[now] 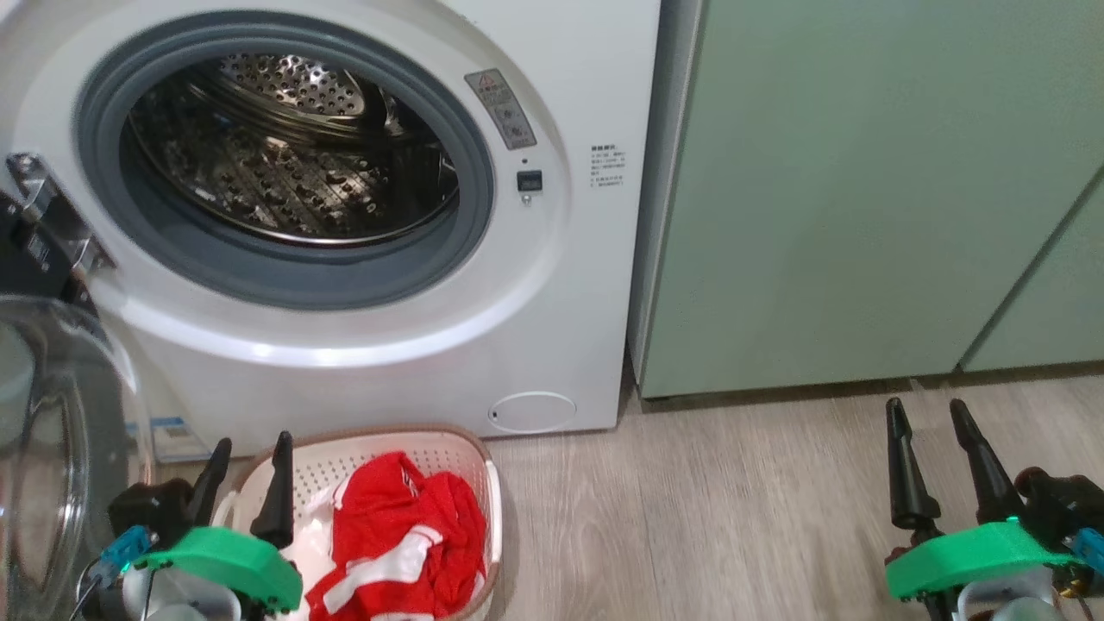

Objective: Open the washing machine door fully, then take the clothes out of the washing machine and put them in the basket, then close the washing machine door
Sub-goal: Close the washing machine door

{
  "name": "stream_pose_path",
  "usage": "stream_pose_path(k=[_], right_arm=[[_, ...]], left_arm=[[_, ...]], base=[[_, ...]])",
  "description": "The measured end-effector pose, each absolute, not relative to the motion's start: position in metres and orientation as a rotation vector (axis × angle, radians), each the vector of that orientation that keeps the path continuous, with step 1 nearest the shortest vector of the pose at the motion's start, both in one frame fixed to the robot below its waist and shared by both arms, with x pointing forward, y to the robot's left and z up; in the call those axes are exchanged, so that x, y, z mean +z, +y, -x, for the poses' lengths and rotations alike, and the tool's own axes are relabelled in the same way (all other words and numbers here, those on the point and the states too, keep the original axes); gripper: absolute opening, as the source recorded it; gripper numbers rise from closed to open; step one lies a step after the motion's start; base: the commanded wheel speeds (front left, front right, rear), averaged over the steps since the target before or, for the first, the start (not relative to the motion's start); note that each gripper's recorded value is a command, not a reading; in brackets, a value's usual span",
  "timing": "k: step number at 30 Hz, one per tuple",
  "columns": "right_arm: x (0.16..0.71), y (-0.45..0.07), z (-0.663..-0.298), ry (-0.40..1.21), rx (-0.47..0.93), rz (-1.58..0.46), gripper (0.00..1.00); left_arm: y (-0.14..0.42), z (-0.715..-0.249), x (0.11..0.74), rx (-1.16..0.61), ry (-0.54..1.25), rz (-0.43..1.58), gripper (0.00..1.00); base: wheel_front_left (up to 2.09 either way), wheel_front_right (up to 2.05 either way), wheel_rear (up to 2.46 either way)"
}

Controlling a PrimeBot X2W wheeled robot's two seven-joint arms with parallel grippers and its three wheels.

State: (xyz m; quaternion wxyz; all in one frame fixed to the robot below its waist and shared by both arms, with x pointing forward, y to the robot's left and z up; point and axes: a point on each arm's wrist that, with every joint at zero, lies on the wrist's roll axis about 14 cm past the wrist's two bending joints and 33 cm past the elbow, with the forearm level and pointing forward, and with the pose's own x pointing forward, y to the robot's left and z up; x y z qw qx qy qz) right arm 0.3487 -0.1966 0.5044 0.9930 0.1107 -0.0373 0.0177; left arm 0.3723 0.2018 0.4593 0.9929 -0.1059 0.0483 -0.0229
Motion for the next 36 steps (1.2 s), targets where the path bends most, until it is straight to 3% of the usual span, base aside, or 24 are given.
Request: stream_pose_path(k=[20,36], right_arm=[[0.503,-0.192,-0.35,-0.069,0.049,-0.222,1.0],[0.504,-0.18,-0.356,-0.066,0.082,-0.225,1.0]], left_arm=[[0.201,-0.37,0.461,-0.046,0.089,0.213,1.0],[0.211,-0.361,0.461,-0.013,0.085,0.213,1.0]], base=[[-2.03,1.97,0.06],[-0.37,0.37,0.0]])
